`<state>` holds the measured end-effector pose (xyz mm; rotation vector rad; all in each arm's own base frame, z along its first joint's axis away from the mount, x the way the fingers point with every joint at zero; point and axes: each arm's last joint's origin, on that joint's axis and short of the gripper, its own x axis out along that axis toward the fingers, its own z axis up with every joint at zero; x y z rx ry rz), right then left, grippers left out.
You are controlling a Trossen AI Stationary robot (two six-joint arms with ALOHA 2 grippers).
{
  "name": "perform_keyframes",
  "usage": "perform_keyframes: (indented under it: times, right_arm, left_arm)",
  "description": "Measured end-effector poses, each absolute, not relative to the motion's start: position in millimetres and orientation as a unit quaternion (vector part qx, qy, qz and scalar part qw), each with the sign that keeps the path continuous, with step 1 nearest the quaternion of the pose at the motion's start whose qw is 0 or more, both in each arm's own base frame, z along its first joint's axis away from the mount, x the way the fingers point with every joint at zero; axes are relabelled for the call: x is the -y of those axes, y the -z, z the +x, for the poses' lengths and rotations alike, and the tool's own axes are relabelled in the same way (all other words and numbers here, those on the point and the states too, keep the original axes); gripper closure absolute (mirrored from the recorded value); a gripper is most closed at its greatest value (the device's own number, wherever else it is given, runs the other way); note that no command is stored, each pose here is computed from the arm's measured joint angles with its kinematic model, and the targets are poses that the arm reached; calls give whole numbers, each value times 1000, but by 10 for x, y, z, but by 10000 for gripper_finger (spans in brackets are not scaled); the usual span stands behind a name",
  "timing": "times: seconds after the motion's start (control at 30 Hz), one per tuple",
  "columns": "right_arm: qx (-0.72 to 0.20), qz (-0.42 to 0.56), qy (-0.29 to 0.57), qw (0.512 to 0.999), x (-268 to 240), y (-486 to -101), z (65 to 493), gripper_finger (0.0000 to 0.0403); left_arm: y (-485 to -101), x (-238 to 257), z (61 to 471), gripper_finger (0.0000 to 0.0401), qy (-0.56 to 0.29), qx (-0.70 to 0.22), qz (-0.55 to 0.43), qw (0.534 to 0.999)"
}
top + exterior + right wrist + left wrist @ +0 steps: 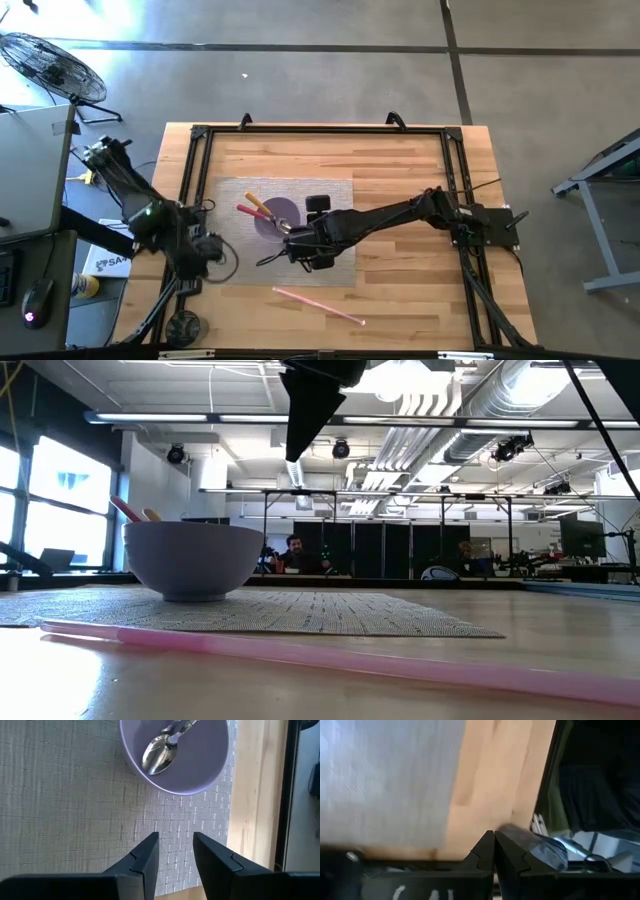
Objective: Pick & Place Utensil
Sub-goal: Put the blue cup on the top right of the brown placemat
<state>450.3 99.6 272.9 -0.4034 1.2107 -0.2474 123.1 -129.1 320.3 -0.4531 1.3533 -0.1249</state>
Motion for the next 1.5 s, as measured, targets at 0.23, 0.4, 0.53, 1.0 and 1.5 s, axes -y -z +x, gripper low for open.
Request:
perform_keyframes:
  times: [0.23, 0.4, 0.53, 1.0, 1.5]
  right_arm:
    - [-558, -198, 128, 796, -986, -2734, 4508, 289]
    - [-559, -197, 128, 795, -967, -2734, 4513, 289]
    - [-554, -204, 123, 798, -968, -2738, 4527, 289]
    - [-535, -202, 108, 813, -924, -2756, 4601, 289]
    - [-535, -188, 103, 817, -845, -2755, 4627, 289]
  left_arm:
    - [-3114, 1578, 1100, 400, 43, -661, -219, 716]
    - [-3144, 1722, 1023, 400, 73, -650, -243, 716]
    - [-3153, 1819, 957, 400, 114, -652, -242, 709]
    - [-2922, 2089, 832, 400, 111, -665, -139, 725]
    - [-2721, 2243, 908, 384, 21, -674, -166, 720]
